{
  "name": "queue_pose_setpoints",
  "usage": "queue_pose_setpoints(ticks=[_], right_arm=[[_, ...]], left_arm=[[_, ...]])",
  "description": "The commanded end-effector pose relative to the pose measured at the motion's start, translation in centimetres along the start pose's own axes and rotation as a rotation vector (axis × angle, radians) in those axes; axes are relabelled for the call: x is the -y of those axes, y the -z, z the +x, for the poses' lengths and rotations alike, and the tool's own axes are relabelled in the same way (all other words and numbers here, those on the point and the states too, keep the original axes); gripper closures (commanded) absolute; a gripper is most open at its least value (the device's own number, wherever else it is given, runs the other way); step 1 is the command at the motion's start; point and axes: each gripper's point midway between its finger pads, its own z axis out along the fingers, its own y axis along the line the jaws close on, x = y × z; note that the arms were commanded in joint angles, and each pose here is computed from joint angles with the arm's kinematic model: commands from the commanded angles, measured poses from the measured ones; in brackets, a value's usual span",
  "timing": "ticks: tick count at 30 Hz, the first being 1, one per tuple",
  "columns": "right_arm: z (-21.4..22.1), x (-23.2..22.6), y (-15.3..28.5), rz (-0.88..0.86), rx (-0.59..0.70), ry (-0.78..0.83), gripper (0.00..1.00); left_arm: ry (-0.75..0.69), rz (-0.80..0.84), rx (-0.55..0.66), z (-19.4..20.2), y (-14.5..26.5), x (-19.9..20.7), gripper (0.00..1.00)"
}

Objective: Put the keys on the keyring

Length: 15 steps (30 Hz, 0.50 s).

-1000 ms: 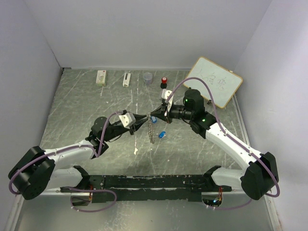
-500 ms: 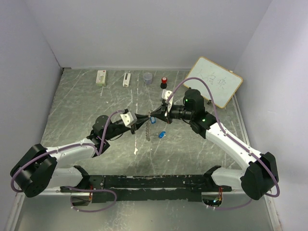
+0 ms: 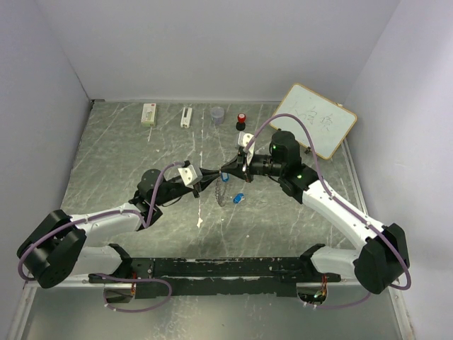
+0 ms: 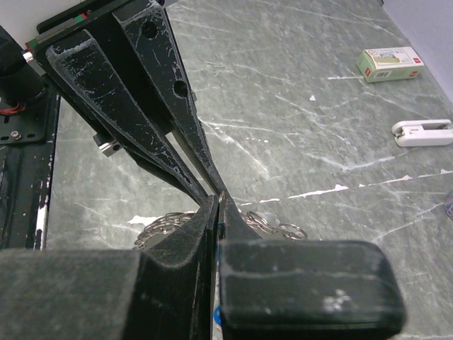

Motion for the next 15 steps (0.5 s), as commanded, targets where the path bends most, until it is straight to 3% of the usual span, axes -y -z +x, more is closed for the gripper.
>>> queue_pose_setpoints(ticks=[1,15], right_arm=[[-2.33,0.35,-0.01,-0.016,0.052,0.044,1.00],[-2.05,0.44,-0.35,-0.023,0.050,0.027,1.00]], left_arm=[[-0.024,0.027,0.082,-2.76,-0.94,0.06,0.80],[-0.028,0.038,0.105,-3.45,-0.96,0.19,0.71]])
